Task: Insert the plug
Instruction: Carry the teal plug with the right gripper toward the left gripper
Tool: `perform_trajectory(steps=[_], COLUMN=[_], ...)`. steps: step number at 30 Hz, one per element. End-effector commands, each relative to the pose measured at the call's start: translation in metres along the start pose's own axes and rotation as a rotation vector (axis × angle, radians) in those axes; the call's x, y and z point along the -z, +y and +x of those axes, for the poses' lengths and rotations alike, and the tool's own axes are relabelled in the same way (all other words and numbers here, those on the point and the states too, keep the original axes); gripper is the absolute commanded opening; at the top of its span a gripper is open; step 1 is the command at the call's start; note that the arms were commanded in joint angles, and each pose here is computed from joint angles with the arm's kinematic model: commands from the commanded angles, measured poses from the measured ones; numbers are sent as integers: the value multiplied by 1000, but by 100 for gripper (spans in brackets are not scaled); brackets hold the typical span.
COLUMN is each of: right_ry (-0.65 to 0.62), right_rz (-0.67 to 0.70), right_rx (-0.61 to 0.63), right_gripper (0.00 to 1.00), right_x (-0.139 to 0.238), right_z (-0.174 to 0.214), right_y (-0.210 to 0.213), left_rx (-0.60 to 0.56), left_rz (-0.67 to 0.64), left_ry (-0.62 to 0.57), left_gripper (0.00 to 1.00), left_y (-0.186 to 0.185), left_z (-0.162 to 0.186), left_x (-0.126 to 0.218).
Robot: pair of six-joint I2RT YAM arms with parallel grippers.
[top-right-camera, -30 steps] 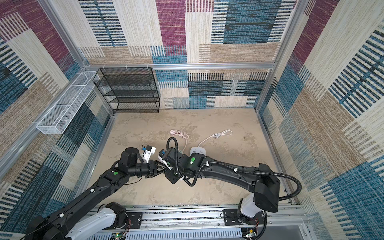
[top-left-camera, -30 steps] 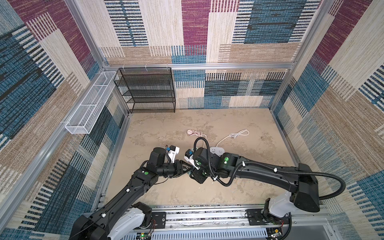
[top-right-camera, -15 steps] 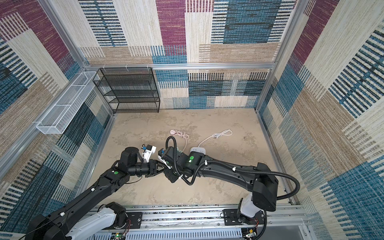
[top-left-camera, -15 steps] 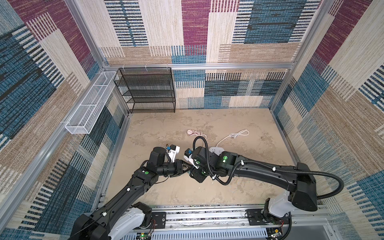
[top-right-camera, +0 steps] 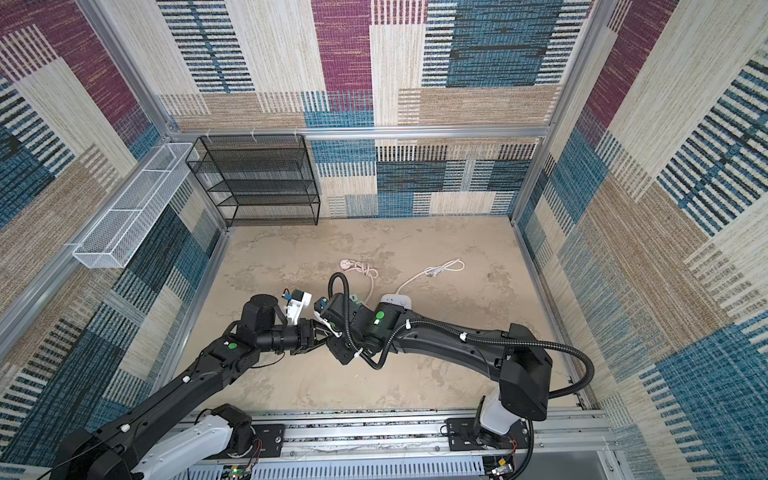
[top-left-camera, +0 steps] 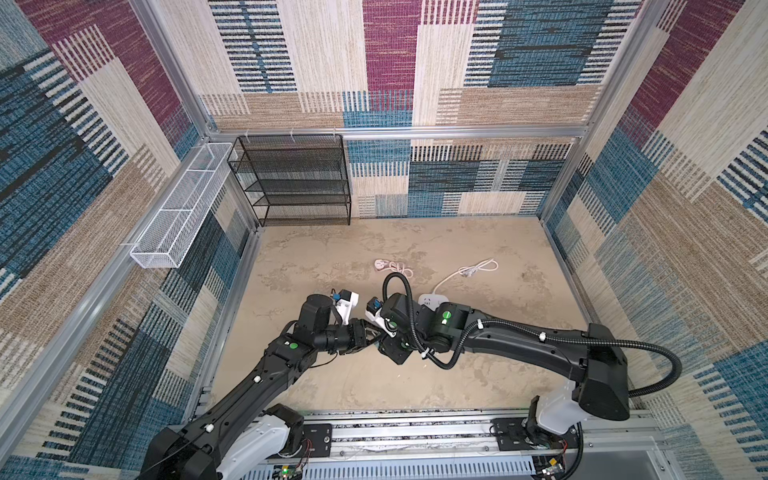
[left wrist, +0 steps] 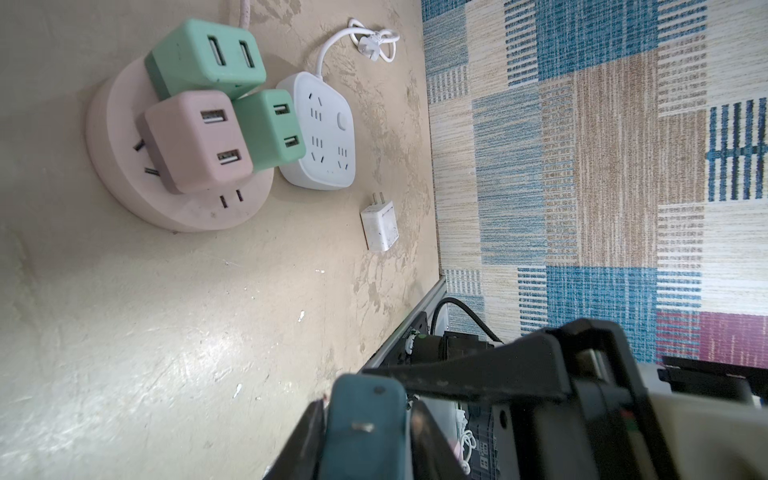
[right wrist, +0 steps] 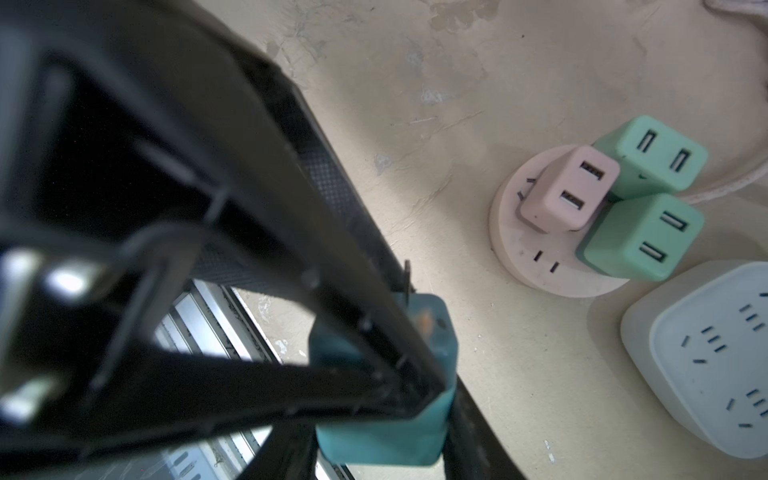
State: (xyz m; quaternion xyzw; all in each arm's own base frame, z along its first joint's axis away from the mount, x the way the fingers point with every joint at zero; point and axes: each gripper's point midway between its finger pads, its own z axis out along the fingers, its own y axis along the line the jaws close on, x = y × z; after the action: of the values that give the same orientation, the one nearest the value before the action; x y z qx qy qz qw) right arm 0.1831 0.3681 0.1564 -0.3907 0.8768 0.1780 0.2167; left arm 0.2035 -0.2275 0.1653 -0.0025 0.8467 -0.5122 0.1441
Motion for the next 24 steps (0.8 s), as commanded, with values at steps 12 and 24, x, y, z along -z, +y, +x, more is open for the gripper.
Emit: perform_trajectory(steps=[12,24], right_ry=[-59,-200], right_rz=[16,0], right_rx=[1,-52], right_gripper=[0,67], right_x=[0,10], right_z=[-19,-35], right_y=[-4,-19], left_rx=[-1,63], left_rz=[47,19], left_ry=[41,-96], left_gripper=[22,0], left_y=[-10,1], left_z=[4,-15], left_x=[-2,2])
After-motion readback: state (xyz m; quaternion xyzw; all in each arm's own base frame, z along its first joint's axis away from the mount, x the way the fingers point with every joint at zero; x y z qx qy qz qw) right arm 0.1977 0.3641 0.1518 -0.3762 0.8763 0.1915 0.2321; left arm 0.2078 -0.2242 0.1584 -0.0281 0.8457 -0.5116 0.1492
